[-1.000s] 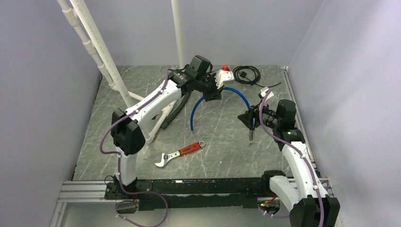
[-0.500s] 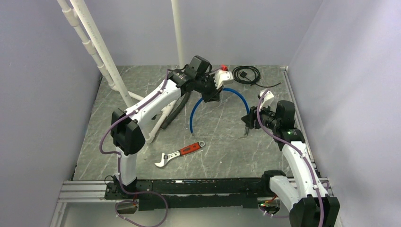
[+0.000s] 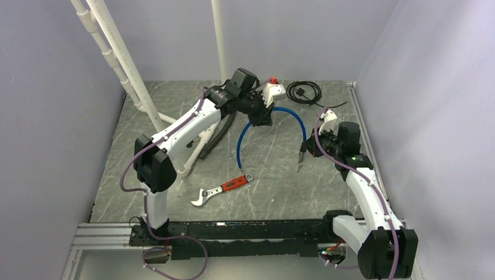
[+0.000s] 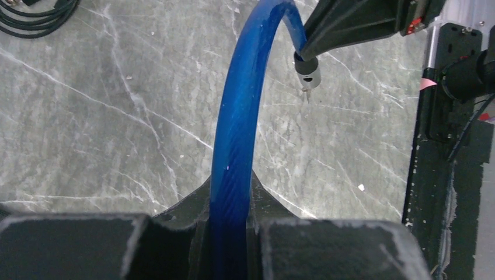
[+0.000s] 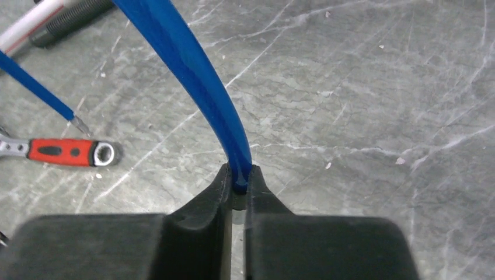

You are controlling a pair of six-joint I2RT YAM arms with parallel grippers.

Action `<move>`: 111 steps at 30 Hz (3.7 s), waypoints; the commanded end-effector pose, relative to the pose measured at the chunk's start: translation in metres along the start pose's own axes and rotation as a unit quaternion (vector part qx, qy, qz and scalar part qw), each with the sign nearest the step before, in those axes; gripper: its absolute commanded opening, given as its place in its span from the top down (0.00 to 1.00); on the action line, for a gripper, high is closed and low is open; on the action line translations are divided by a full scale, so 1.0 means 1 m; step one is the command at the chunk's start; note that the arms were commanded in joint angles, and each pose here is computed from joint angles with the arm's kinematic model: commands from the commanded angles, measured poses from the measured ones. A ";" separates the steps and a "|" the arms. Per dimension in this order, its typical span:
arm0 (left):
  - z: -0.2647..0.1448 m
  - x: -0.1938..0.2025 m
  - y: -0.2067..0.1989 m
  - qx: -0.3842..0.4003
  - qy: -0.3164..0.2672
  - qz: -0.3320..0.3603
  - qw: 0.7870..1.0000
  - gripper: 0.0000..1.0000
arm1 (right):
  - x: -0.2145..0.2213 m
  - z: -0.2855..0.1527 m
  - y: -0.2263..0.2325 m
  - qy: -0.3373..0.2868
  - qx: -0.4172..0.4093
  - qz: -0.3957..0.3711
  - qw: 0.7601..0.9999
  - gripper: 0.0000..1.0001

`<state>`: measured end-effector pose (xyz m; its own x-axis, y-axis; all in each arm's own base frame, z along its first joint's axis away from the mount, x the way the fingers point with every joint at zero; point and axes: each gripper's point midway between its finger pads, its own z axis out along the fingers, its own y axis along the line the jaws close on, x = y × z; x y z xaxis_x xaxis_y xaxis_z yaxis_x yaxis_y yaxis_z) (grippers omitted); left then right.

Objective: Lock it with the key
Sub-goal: Lock the lock.

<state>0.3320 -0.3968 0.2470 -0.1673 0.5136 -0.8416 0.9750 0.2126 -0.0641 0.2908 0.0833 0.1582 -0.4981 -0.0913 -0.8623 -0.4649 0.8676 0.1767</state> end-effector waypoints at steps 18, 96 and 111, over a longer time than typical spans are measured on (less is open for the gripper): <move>-0.038 -0.051 -0.029 0.038 -0.103 -0.023 0.994 1.00 | -0.058 0.005 -0.013 -0.108 0.022 -0.043 0.993 0.81; -0.093 -0.095 -0.012 -0.004 -0.352 -0.121 0.928 1.00 | -0.179 -0.039 0.010 -0.291 -0.100 0.222 0.925 1.00; -0.073 -0.133 -0.045 0.022 -0.379 -0.039 0.924 1.00 | -0.164 -0.028 0.000 -0.256 -0.085 0.349 0.897 1.00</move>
<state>0.3060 -0.4076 0.3594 -0.2263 -0.1600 -0.9608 0.9397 0.2240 -0.2586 0.3555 0.0857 0.2952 -0.3590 0.6865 -0.6323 -0.2834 0.5654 0.7746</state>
